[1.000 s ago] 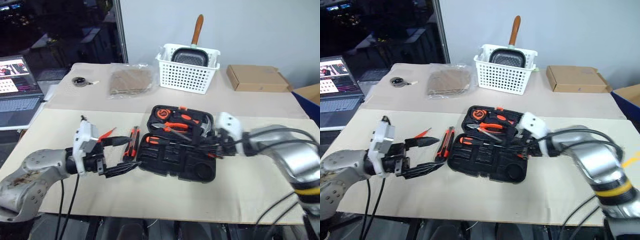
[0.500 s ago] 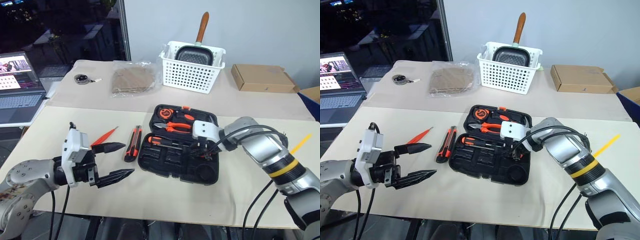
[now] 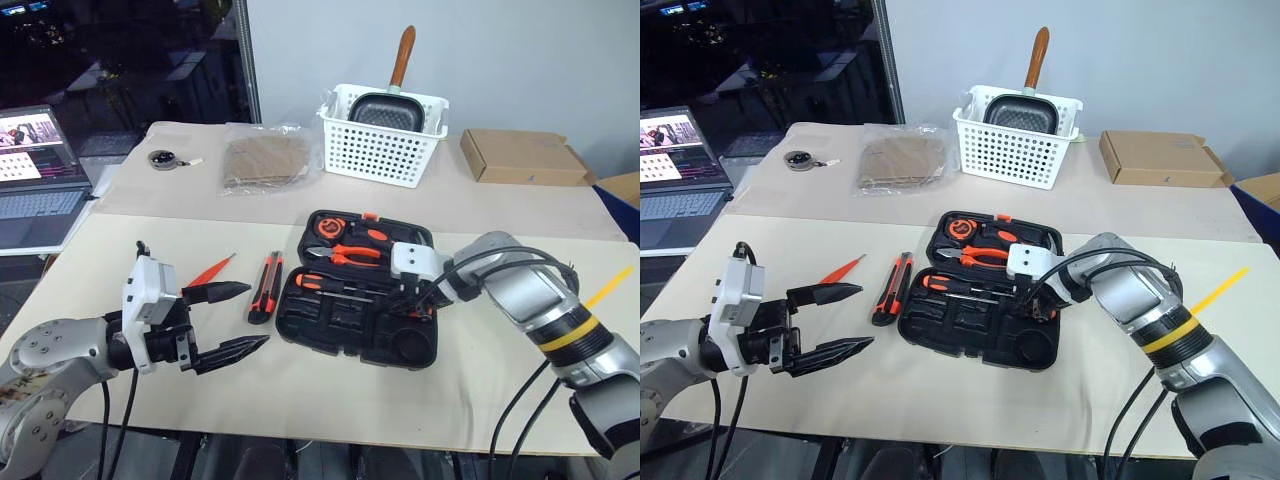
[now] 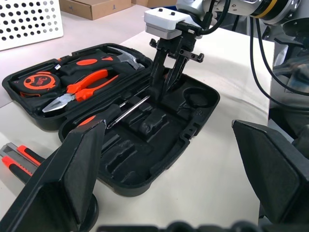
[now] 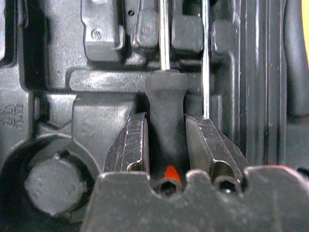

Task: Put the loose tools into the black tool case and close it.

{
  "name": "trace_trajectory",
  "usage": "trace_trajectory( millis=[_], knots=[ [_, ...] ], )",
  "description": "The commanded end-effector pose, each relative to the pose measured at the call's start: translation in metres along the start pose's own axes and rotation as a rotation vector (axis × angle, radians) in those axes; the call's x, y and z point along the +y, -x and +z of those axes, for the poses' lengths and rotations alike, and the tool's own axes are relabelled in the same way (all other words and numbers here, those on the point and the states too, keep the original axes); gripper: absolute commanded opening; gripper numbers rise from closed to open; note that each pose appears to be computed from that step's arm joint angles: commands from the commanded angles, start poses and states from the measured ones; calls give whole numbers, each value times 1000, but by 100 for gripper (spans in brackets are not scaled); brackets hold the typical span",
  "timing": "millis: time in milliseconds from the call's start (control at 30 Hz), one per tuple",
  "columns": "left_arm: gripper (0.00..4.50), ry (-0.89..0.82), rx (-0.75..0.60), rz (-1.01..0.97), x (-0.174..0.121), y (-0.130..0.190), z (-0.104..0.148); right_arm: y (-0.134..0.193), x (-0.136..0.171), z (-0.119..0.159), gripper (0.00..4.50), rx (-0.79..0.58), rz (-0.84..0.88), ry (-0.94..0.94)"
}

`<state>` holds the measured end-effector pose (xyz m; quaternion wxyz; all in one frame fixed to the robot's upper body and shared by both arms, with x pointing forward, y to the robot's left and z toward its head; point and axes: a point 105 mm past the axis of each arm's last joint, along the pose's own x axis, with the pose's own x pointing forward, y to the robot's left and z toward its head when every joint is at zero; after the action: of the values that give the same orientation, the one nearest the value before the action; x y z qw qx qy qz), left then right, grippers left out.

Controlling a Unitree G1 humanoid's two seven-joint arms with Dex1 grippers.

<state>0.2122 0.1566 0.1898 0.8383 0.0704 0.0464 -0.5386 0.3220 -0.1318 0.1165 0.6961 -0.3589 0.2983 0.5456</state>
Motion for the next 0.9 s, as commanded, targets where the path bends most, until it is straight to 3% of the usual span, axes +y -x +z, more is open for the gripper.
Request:
trace_trajectory(
  millis=[33, 467, 533, 567, 667, 900],
  knots=[
    [450, -51, -5, -16, -2, -2, 7, -12, 13, 10, 79, -30, 62, -14],
    [450, -57, -4, -18, -2, -4, 5, -26, 19, 18, 79, -25, 106, 8],
    [450, -56, -4, -17, -2, -4, 5, -27, 20, 19, 180, -26, 115, 32],
    [450, -55, -4, -16, -2, -4, 5, -27, 21, 19, 192, -29, 122, 42],
    [450, -53, -6, -15, -2, -5, 4, -23, 17, 27, 287, -84, 98, 31],
    [450, -53, -12, -14, -1, -7, 2, 12, 17, 60, 287, -369, 124, -32]
  ],
)
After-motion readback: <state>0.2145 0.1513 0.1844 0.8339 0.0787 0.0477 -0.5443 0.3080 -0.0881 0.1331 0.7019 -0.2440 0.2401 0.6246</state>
